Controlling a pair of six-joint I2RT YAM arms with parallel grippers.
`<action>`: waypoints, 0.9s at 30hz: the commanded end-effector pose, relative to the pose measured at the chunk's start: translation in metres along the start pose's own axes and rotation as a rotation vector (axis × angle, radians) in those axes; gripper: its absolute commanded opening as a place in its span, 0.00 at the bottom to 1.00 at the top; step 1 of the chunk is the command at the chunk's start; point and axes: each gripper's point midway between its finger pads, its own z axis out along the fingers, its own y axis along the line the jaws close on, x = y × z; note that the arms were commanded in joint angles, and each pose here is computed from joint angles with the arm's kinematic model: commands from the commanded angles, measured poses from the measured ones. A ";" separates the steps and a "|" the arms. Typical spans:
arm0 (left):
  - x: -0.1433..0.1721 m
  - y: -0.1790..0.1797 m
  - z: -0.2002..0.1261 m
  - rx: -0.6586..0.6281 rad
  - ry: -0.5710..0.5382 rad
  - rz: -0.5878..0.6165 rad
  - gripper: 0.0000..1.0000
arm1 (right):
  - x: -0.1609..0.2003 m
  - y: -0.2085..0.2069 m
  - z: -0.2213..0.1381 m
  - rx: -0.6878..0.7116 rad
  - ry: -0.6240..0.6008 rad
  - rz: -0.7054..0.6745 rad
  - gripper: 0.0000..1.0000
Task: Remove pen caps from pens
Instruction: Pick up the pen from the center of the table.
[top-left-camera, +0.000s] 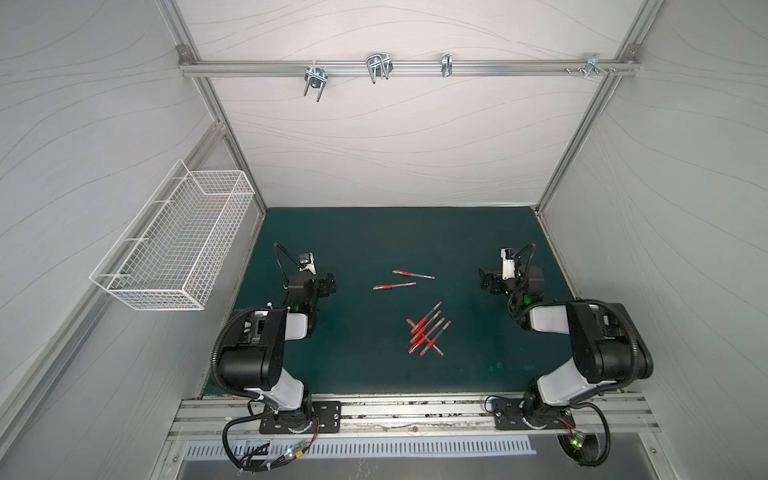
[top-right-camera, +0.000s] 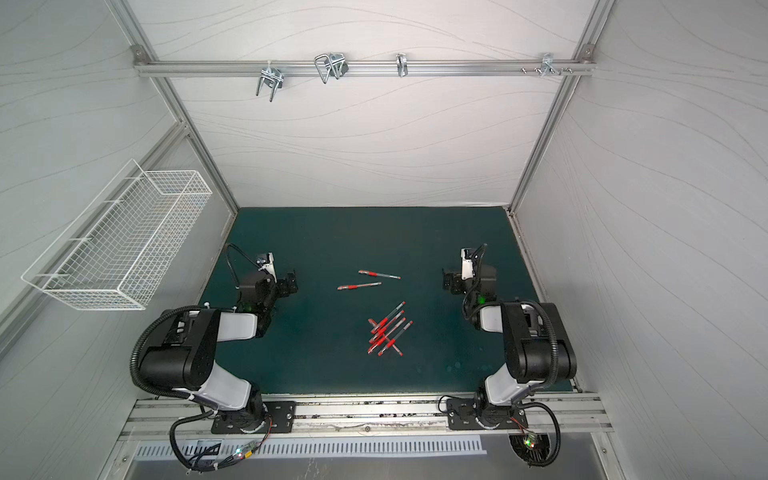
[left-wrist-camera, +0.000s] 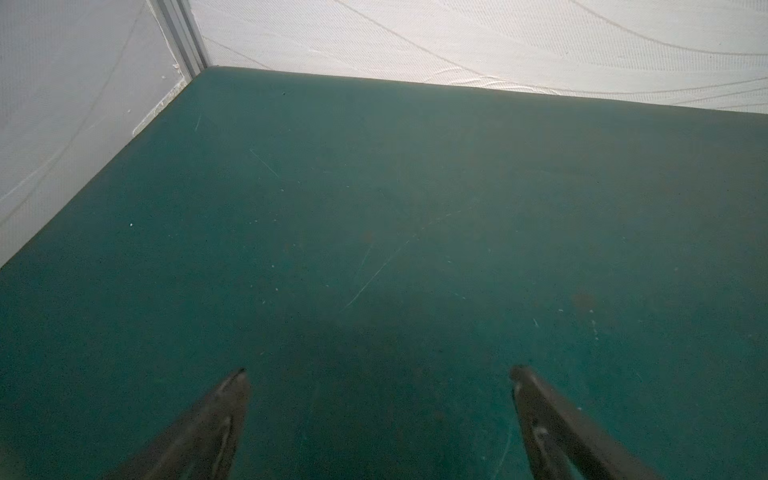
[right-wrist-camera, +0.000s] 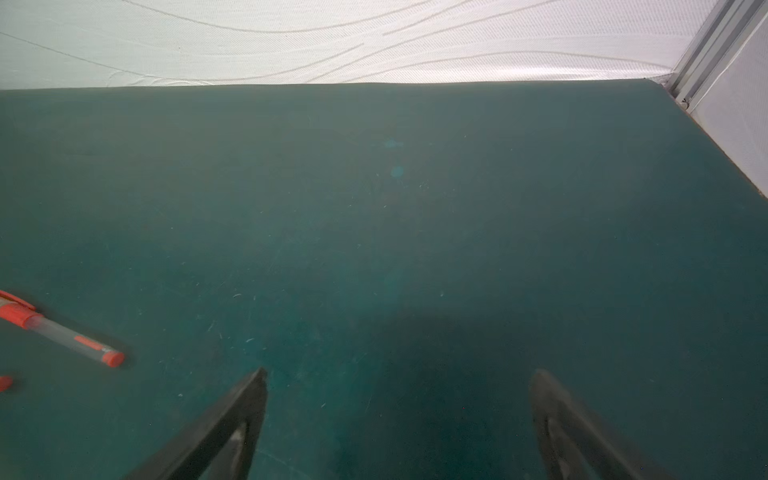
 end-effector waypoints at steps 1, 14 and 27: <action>-0.017 -0.002 0.003 0.010 -0.044 -0.001 0.99 | 0.003 0.002 0.002 -0.009 0.013 -0.008 0.99; -0.017 -0.001 0.003 0.010 -0.046 -0.003 0.99 | 0.003 0.002 0.002 -0.008 0.015 -0.008 0.99; -0.017 -0.001 0.003 0.024 -0.043 -0.015 0.99 | 0.003 0.002 0.002 -0.007 0.017 -0.007 0.99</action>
